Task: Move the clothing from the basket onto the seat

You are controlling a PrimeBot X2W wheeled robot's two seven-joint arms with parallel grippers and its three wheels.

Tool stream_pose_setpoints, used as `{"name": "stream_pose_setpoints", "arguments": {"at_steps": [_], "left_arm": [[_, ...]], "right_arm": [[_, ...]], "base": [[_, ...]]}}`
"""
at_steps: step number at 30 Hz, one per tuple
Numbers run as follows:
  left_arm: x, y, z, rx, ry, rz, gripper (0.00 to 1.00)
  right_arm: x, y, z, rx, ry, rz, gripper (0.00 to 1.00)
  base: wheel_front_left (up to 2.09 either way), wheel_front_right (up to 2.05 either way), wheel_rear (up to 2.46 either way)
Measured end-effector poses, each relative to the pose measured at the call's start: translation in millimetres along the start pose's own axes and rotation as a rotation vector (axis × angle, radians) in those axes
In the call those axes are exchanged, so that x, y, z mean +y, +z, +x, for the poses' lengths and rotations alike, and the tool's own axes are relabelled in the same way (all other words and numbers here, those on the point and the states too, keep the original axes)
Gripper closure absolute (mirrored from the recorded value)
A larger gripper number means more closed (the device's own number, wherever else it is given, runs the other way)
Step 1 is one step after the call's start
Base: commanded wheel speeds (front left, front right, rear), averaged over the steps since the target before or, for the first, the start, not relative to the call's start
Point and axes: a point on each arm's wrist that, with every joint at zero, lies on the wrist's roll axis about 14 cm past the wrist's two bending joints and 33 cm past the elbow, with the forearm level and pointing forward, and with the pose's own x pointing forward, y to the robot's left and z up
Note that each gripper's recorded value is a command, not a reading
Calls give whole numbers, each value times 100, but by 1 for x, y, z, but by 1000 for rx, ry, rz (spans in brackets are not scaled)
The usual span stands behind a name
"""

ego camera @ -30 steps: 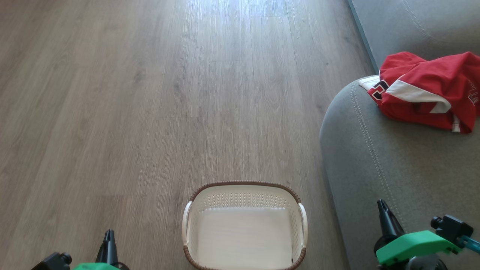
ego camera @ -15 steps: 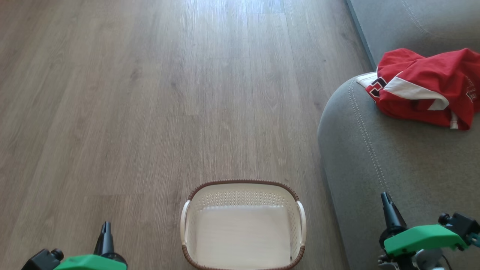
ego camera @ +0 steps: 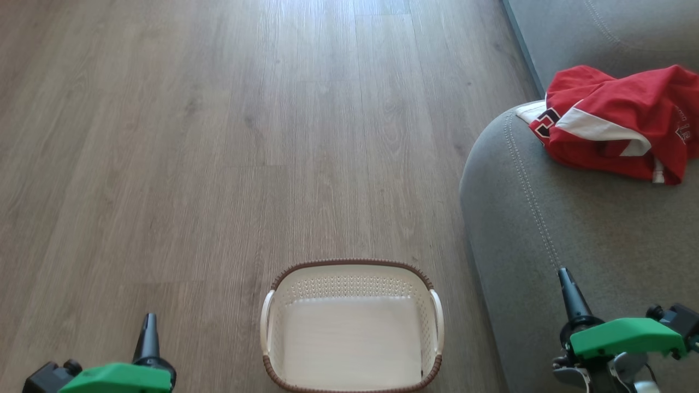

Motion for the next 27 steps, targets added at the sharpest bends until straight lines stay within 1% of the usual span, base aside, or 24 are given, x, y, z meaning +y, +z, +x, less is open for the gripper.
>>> {"name": "stream_pose_setpoints", "arguments": {"at_steps": [4,13,19,27], "left_arm": [[-8,3,3,1,-24,-42,100],[-12,4,6,5,-41,-145,100],[-18,8,9,3,-69,-210,100],[-28,13,12,3,-107,-296,100]], "right_arm": [[4,4,3,-10,11,47,100],[3,9,4,-22,10,152,100],[10,14,8,-32,31,222,100],[8,17,7,-36,32,316,100]], "base": [[0,0,0],[0,0,0],[0,0,0],[0,0,0]]}}
